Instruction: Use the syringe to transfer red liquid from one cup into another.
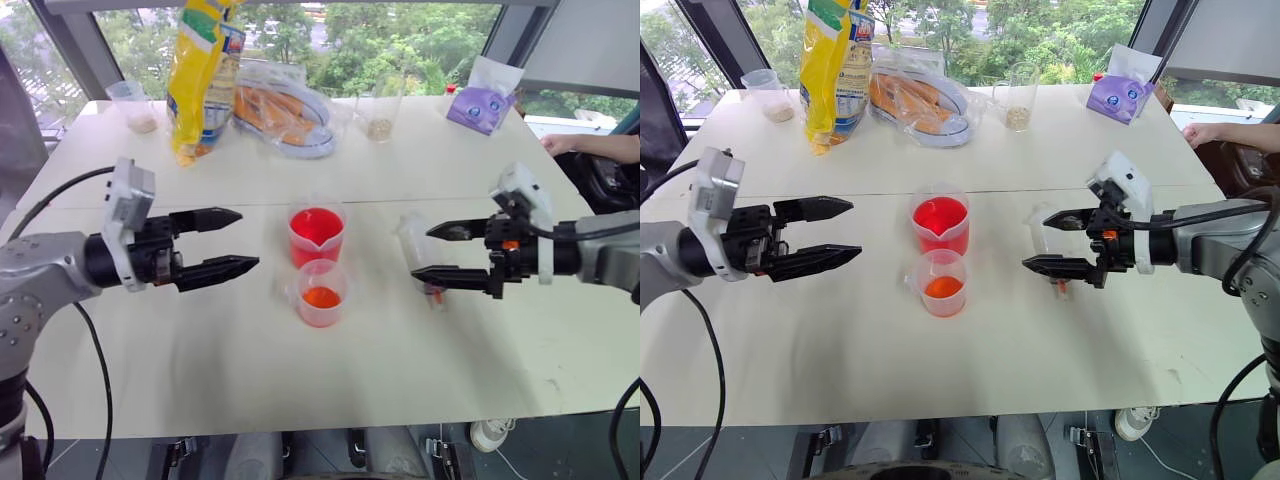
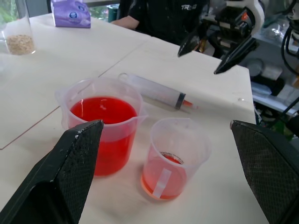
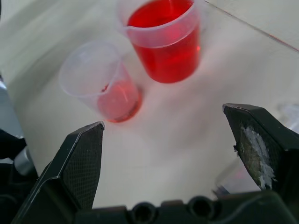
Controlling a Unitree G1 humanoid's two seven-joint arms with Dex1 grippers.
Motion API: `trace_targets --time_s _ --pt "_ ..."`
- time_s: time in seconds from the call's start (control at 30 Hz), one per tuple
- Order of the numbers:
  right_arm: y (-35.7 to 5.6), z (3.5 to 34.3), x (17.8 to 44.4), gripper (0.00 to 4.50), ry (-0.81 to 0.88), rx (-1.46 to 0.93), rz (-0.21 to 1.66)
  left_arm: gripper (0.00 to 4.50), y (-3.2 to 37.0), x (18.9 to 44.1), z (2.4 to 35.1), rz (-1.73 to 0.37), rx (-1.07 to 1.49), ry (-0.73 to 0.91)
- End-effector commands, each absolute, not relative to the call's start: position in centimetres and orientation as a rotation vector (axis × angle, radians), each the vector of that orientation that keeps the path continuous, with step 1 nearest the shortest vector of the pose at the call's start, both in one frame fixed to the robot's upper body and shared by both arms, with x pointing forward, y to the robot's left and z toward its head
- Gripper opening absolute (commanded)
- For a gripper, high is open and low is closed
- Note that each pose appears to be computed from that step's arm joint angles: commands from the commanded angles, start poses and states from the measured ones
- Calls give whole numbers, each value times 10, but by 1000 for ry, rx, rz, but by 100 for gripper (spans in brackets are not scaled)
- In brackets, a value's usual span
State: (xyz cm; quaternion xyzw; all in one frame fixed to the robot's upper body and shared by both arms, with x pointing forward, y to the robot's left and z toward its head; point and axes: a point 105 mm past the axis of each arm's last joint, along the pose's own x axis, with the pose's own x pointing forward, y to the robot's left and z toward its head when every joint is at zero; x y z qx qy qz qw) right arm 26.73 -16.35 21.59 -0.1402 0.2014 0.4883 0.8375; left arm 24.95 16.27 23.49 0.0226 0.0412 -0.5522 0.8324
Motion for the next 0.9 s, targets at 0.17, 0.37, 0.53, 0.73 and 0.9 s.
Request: trace_targets --time_s 0.17,0.37,0.53,0.73,0.9 --pt "-162 227 270 443 399 -312 1041 450 161 248 243 -1159 68 55" --pt "-164 219 268 443 423 -296 1018 450 156 247 240 -1188 97 81" --pt "-172 213 277 443 473 -284 942 450 157 249 240 -1193 104 77" --pt "-192 202 313 443 593 -233 707 450 148 253 239 -1216 104 54" --pt "-205 180 346 443 722 -182 535 450 143 256 236 -1232 103 40"
